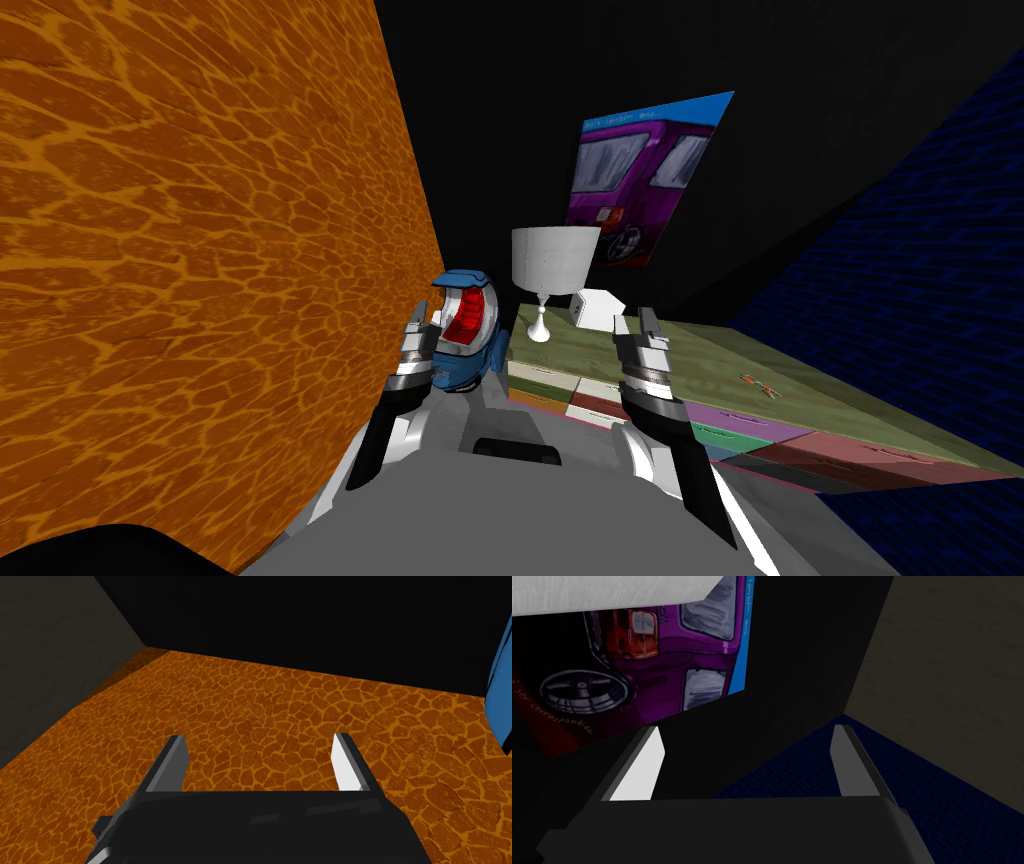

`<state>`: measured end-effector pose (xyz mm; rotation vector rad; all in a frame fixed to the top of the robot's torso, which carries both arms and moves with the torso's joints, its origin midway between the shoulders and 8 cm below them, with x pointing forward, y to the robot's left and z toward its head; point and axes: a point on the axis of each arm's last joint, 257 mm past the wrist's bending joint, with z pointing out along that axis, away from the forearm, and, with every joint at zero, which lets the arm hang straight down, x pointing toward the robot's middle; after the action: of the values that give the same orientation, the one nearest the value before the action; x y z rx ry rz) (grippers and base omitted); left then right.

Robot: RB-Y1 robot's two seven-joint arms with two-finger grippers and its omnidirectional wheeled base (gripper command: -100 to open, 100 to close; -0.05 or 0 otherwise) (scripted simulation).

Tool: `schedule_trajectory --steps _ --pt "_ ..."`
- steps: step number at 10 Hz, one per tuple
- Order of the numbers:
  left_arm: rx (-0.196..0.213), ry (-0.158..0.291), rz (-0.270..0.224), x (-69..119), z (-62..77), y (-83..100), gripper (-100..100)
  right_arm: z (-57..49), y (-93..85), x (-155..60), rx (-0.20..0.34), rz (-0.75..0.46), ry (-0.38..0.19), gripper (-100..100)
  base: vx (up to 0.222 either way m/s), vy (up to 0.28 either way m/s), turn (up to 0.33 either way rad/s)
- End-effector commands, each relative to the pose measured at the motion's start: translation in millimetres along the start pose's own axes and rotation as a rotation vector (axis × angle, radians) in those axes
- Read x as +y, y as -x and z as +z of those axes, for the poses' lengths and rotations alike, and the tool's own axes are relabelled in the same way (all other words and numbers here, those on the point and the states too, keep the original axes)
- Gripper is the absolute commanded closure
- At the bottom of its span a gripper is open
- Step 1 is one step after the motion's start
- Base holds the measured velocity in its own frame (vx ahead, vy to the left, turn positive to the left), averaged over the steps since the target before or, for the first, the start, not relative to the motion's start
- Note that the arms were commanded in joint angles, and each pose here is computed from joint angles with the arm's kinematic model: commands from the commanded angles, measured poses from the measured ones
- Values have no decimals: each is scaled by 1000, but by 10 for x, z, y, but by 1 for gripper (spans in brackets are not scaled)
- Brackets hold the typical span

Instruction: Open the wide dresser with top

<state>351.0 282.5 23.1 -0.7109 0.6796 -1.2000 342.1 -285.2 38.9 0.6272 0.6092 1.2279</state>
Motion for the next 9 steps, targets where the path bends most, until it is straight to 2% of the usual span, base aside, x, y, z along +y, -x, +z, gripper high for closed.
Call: schedule_trajectory --steps 1,9 --pt "0 0 0 0 0 0 0 0 0 0 0 0 0 0 0 0 0" --pt "0 0 0 -2 0 0 0 1 0 2 0 0 0 0 0 0 0"
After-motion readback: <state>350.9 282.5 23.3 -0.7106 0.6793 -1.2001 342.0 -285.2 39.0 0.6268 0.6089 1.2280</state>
